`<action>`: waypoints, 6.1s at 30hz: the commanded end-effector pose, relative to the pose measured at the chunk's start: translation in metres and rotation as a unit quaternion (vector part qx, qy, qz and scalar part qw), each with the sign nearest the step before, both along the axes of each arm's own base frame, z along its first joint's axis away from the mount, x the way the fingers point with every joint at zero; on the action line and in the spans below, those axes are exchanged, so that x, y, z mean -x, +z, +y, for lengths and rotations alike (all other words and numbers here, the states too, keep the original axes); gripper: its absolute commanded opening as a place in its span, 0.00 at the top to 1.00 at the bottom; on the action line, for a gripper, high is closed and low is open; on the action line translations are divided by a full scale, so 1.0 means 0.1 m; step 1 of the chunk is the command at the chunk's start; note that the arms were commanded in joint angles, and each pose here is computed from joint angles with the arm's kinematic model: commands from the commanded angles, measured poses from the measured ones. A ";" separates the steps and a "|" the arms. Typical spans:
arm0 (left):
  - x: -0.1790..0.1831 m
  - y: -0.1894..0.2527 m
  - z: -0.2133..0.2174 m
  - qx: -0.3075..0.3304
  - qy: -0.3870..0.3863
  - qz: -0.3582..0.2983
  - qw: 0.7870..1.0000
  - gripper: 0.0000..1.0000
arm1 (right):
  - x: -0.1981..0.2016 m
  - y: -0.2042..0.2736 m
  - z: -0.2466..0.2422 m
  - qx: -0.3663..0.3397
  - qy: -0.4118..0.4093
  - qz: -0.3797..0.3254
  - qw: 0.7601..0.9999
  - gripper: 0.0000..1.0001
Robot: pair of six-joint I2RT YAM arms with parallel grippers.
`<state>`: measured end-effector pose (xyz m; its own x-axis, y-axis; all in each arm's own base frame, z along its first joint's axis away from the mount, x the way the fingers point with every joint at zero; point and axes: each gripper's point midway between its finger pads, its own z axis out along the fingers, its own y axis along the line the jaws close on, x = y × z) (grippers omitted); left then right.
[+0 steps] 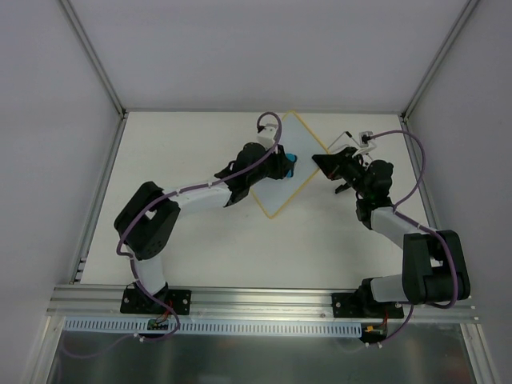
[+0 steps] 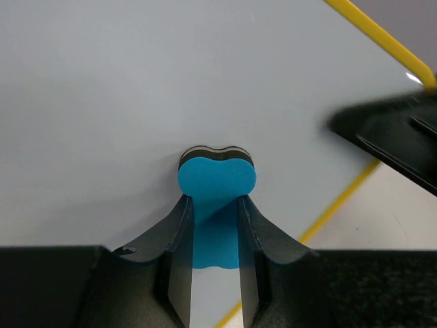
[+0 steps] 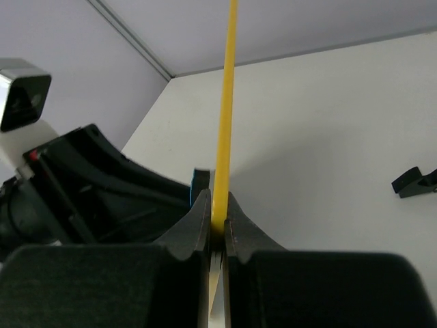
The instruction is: Erase the whiteboard
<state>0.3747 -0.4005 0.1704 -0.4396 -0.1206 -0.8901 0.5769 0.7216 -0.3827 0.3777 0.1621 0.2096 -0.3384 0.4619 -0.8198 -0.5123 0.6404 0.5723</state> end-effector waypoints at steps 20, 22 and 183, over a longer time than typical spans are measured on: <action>-0.12 -0.85 1.88 -0.020 0.245 0.162 0.956 1.00 | 0.52 -0.12 0.22 0.036 0.147 0.015 0.988 1.00; -0.09 -0.81 2.10 -0.057 0.276 0.154 0.947 1.00 | 0.51 -0.05 0.21 0.033 0.148 0.011 0.988 1.00; 1.09 0.44 3.65 -0.176 0.312 0.041 0.933 0.01 | -0.74 -0.06 -2.81 -0.024 0.003 0.090 0.996 1.00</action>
<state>0.2662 -0.0395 0.2097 -0.4669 -0.0902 -0.8797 -0.0143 0.9954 -0.0945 0.4605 -0.1125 0.1853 -0.5164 0.5186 -0.6814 -0.3627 0.5884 0.7227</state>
